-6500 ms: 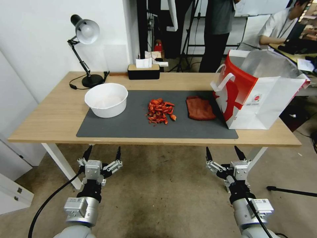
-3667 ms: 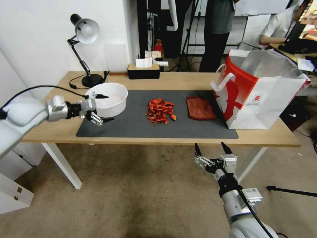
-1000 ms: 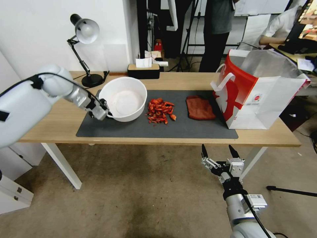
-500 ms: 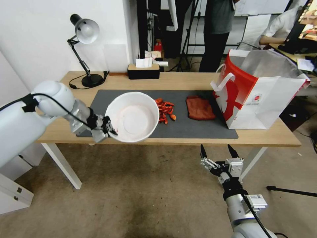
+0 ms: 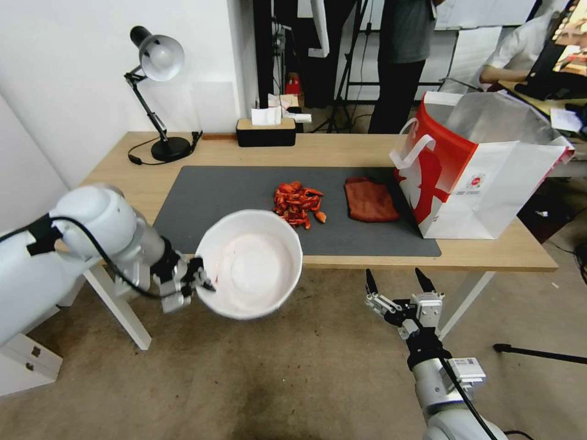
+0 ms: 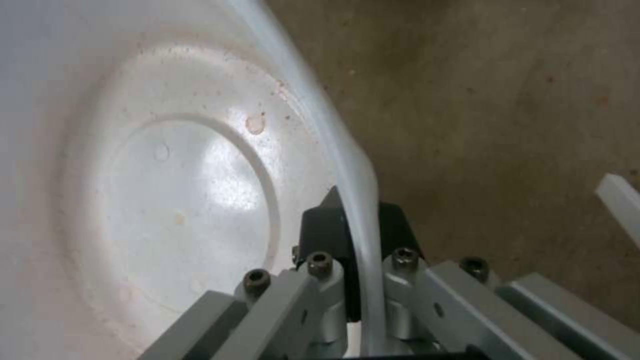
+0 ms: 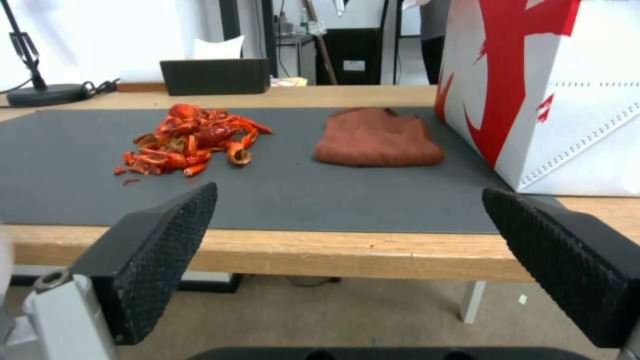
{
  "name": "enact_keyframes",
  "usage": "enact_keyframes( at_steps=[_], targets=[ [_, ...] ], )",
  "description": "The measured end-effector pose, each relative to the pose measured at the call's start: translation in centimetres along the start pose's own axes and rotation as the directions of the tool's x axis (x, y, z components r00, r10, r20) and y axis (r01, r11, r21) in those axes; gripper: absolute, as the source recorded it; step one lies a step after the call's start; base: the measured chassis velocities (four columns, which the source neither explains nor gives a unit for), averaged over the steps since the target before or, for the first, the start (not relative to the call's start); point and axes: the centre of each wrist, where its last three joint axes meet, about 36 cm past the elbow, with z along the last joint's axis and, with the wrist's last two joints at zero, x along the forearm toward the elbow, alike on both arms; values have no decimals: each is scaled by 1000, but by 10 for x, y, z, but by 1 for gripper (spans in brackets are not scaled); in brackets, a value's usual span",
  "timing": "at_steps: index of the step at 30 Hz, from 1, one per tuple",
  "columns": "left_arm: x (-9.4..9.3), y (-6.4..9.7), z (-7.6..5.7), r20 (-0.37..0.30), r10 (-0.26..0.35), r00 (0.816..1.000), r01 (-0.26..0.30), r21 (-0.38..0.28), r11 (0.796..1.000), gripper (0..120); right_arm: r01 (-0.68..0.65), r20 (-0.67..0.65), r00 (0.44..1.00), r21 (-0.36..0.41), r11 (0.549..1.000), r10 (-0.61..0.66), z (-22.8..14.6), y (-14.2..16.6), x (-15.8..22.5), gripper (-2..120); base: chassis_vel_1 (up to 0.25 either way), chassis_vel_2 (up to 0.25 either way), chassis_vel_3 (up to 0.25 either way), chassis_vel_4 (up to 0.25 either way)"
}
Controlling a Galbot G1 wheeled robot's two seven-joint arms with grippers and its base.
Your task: Sweep shrimp from table into container with towel, then put container into takeout bag.
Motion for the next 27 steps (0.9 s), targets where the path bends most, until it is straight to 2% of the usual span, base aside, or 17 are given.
enact_keyframes(
  at_steps=[1,2,3,5,6,8,14,16,17,19,20,21,22,23,25,26,27],
  targets=[
    [-4,-1,-3,-3,13,1000,-13,-8,1000,0,0,-1,1000,0,1000,0,0,0,0,100,0,0,0,0],
    [-13,-3,-8,-19,50,999,-50,-25,998,0,0,-5,1000,1,1000,0,2,0,0,100,0,0,0,0],
    [-13,-3,-8,-19,50,999,-50,-25,998,0,0,-5,1000,1,1000,0,2,0,0,100,0,0,0,0],
    [-28,-7,-6,-5,79,997,-79,-34,996,0,0,-9,1000,0,1000,0,4,1,-1,100,0,0,0,0],
    [-28,-7,-6,-5,79,997,-79,-34,996,0,0,-9,1000,0,1000,0,4,1,-1,100,0,0,0,0],
    [-45,-10,-6,23,89,996,-88,-32,996,0,-2,-10,1000,-3,1000,2,5,3,-1,100,0,0,0,0],
    [-65,-12,-7,52,93,994,-91,-32,995,0,-3,-12,1000,-5,1000,3,6,4,-1,100,0,0,0,0],
    [-84,-14,-4,90,96,991,-94,-24,995,0,-4,-13,1000,-3,1000,4,6,5,-1,100,0,0,0,0],
    [-84,-14,-4,90,96,991,-94,-24,995,0,-4,-13,1000,-3,1000,4,6,5,-1,100,0,0,0,0],
    [-98,-15,2,121,101,987,-101,-6,995,0,-7,-17,1000,-2,1000,7,7,4,0,100,0,0,0,0],
    [-109,-19,13,139,109,984,-113,22,993,0,-10,-16,1000,0,1000,10,6,3,2,100,0,0,0,0],
    [-109,-19,13,139,109,984,-113,22,993,0,-10,-16,1000,0,1000,10,6,3,2,100,0,0,0,0],
    [-116,-21,21,151,112,982,-119,41,992,0,-12,-14,1000,0,1000,12,5,3,2,100,0,0,0,0],
    [-116,-21,21,151,112,982,-119,41,992,0,-12,-14,1000,0,1000,12,5,3,2,100,0,0,0,0],
    [-127,-26,36,173,110,979,-124,77,989,0,-14,-11,1000,2,1000,14,3,2,3,100,0,0,0,0],
    [-134,-29,49,182,94,979,-115,109,987,0,-16,-9,1000,3,1000,16,2,1,3,100,0,0,0,0],
    [-134,-29,49,182,94,979,-115,109,987,0,-16,-9,1000,3,1000,16,2,1,3,100,0,0,0,0]
  ],
)
